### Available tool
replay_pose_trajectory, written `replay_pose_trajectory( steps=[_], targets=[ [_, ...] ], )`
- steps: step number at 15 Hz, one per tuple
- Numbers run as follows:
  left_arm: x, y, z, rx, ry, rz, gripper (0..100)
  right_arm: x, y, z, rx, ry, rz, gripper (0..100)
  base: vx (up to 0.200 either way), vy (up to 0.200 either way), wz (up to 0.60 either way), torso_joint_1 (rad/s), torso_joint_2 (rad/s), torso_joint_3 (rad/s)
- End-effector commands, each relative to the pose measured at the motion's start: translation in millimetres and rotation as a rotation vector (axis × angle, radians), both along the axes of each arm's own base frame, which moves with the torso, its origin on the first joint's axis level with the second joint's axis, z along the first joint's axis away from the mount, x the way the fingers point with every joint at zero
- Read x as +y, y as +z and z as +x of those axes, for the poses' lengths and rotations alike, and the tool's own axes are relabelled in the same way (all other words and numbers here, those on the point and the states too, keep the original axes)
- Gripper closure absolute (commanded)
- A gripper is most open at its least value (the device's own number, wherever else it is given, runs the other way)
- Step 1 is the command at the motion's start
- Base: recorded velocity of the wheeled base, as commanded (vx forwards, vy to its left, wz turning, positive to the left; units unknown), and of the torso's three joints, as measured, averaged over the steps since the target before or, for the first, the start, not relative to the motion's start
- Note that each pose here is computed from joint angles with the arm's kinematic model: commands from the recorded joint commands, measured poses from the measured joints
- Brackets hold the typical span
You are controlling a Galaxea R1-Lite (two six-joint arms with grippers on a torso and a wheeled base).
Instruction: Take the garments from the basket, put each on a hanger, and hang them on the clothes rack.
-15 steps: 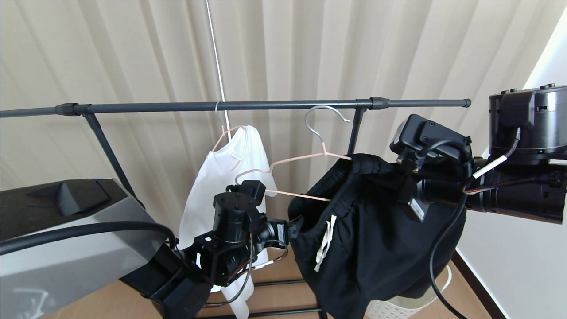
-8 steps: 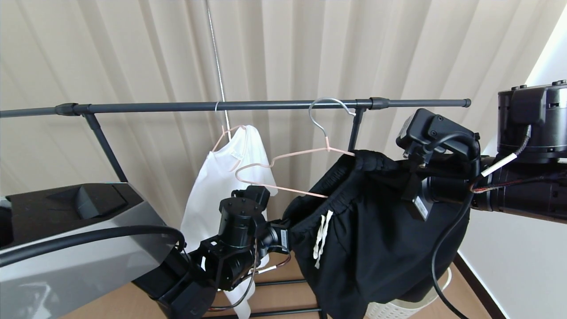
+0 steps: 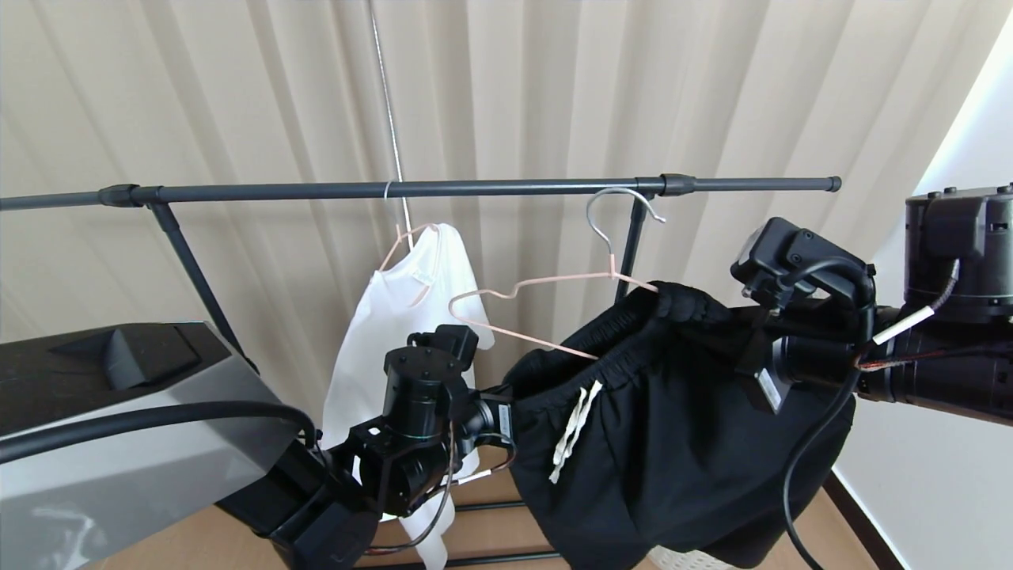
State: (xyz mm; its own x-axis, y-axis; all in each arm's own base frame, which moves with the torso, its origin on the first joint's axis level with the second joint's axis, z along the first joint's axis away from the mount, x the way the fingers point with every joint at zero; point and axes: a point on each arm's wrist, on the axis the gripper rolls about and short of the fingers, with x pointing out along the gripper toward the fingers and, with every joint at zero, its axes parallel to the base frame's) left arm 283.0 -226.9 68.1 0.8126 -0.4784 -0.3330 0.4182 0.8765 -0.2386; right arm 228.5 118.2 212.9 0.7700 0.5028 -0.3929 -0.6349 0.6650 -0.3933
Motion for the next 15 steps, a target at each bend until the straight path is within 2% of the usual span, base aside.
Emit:
replay_pose_trajectory(
  steps=[1,5,15],
  targets=[
    [4,11,-2,-0.023,0.005,-0.017,100,-9,-16,-6,0.009,-0.040,0.050,100,0.000,0.000,0.00,0.000,0.00,0.000],
    [11,19,1,-0.057,0.042,-0.003,100,-23,-31,-6,0.029,-0.048,0.104,100,0.000,0.000,0.00,0.000,0.00,0.000],
    [27,22,14,-0.075,0.095,0.007,100,-31,-30,-16,0.022,-0.060,0.112,100,0.000,0.000,0.00,0.000,0.00,0.000]
  ],
)
